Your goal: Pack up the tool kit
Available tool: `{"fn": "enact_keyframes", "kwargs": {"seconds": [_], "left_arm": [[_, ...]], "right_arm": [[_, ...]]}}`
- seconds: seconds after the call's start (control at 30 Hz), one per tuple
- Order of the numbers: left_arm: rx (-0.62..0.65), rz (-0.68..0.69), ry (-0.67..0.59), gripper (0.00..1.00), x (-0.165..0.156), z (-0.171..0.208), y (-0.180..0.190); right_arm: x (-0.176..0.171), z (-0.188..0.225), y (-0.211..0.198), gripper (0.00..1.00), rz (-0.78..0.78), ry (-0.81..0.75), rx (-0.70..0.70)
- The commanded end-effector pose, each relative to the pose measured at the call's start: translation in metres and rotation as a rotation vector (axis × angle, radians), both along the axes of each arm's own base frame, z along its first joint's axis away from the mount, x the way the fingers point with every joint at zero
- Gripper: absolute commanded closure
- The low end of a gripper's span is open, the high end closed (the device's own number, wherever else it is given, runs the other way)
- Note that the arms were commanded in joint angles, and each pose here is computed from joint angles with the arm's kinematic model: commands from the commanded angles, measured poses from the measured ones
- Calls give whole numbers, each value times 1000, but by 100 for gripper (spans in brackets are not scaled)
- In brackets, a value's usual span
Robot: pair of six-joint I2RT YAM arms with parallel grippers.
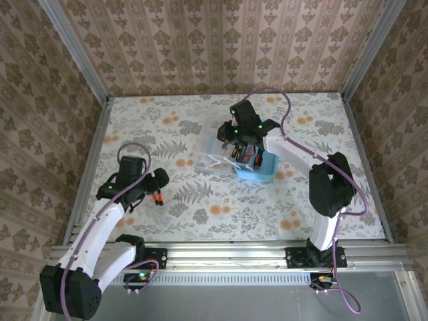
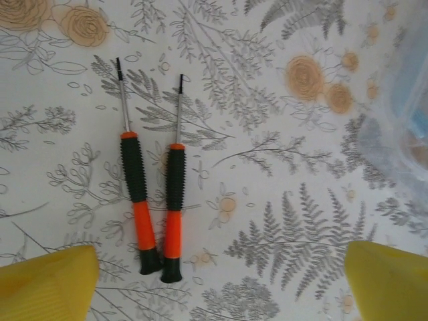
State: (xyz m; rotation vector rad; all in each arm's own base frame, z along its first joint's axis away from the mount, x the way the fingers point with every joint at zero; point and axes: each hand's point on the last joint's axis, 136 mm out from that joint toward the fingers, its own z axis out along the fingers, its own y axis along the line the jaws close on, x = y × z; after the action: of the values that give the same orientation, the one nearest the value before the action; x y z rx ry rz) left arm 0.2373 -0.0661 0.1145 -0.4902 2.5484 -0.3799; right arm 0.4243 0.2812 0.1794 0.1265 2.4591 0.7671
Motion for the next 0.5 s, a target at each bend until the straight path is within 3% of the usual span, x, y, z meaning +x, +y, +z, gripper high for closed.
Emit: {"fn": "enact_keyframes", "kwargs": {"seconds": [0.0,0.17,0.47], "left_arm": [[59,7,5,14,14,1,8],[99,21,57,49,31,-18,12],[166,58,163,57,35,-54,27]], "right_arm": [[-21,45,-11,72,18,-106,19],[-57,48,-12,66,99,-129,49],[-93,37,-34,65,84,-128,43]]}}
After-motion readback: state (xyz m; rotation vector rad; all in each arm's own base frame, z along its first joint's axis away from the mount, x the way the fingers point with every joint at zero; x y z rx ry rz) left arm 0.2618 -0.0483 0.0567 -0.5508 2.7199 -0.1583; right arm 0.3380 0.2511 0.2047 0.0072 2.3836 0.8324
